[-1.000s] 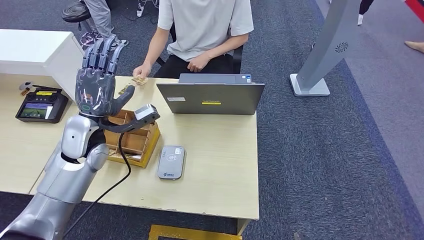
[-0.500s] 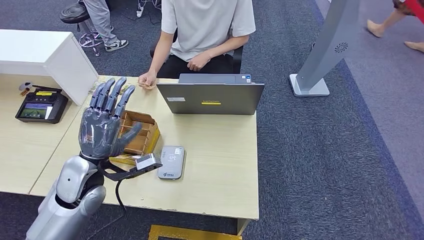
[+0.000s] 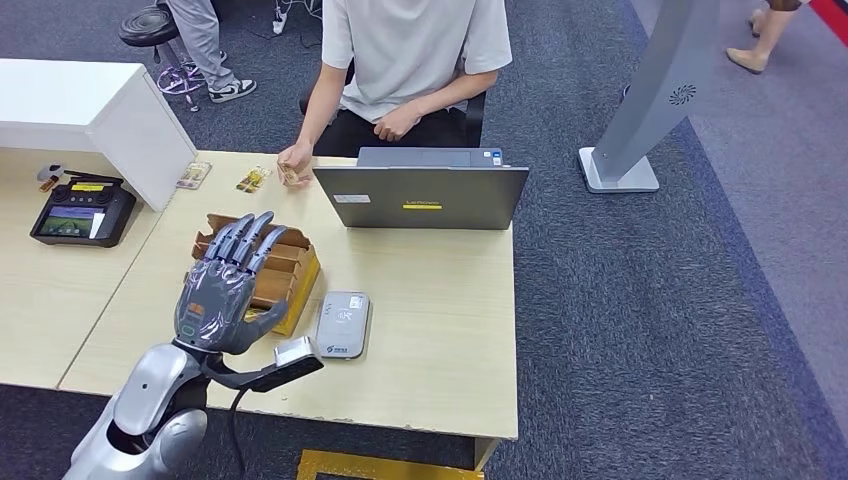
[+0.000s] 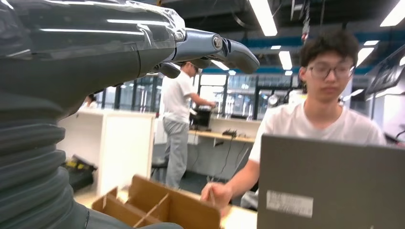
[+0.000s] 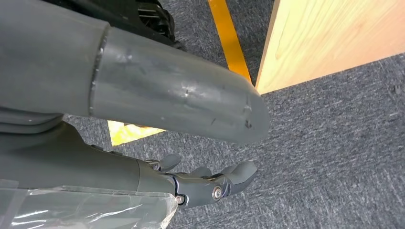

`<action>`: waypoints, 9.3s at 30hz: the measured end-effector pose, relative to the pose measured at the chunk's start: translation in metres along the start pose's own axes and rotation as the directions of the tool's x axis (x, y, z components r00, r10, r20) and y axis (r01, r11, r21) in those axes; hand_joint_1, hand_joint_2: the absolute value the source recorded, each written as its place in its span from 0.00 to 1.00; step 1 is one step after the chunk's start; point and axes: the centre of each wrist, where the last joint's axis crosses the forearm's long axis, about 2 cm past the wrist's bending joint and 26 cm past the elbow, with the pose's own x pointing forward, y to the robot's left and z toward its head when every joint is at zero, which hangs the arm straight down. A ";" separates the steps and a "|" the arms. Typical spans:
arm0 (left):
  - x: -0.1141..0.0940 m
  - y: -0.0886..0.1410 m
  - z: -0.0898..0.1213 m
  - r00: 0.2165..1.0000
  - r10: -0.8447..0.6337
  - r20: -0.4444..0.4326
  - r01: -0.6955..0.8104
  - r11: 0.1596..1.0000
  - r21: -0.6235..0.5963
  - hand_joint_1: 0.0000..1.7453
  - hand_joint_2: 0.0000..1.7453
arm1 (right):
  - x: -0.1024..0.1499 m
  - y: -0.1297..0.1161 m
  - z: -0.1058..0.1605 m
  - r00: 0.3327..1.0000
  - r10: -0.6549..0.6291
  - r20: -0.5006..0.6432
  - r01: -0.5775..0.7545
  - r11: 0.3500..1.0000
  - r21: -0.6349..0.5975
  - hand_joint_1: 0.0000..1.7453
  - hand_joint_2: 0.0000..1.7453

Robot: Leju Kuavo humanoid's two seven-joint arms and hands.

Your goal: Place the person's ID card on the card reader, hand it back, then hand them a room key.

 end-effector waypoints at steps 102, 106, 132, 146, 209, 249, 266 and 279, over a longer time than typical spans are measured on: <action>-0.092 -0.071 0.026 0.950 -0.193 -0.246 0.140 0.966 -0.218 0.00 1.00 | 0.017 0.007 -0.009 0.994 0.110 -0.030 -0.107 0.992 0.067 0.00 0.00; -0.095 -0.073 0.025 0.949 -0.196 -0.246 0.140 0.964 -0.226 0.00 1.00 | 0.017 0.007 -0.010 0.993 0.111 -0.029 -0.109 0.992 0.068 0.00 0.00; -0.097 -0.080 0.029 0.948 -0.198 -0.250 0.133 0.958 -0.254 0.00 1.00 | 0.018 0.007 -0.010 0.993 0.111 -0.028 -0.109 0.992 0.068 0.00 0.00; -0.096 -0.080 0.030 0.959 -0.182 -0.217 0.128 0.962 -0.243 0.00 1.00 | 0.018 0.007 -0.010 0.994 0.108 -0.025 -0.106 0.992 0.070 0.00 0.00; -0.083 -0.075 0.030 0.978 -0.132 -0.160 0.080 0.951 -0.299 0.00 1.00 | 0.019 0.008 -0.010 0.995 0.096 -0.027 -0.094 0.993 0.068 0.00 0.00; -0.091 -0.073 0.035 0.984 -0.078 -0.162 0.026 0.953 -0.302 1.00 1.00 | 0.019 0.008 -0.010 0.995 0.098 -0.036 -0.096 0.993 0.068 0.00 0.00; -0.086 -0.070 0.029 0.979 -0.108 -0.171 0.075 0.979 -0.189 1.00 1.00 | 0.019 0.008 -0.010 0.994 0.099 -0.037 -0.096 0.993 0.067 0.00 0.00; -0.088 -0.040 0.007 0.986 -0.092 -0.140 0.087 0.996 -0.036 1.00 1.00 | 0.018 0.007 -0.010 0.995 0.098 -0.037 -0.095 0.993 0.065 0.00 0.00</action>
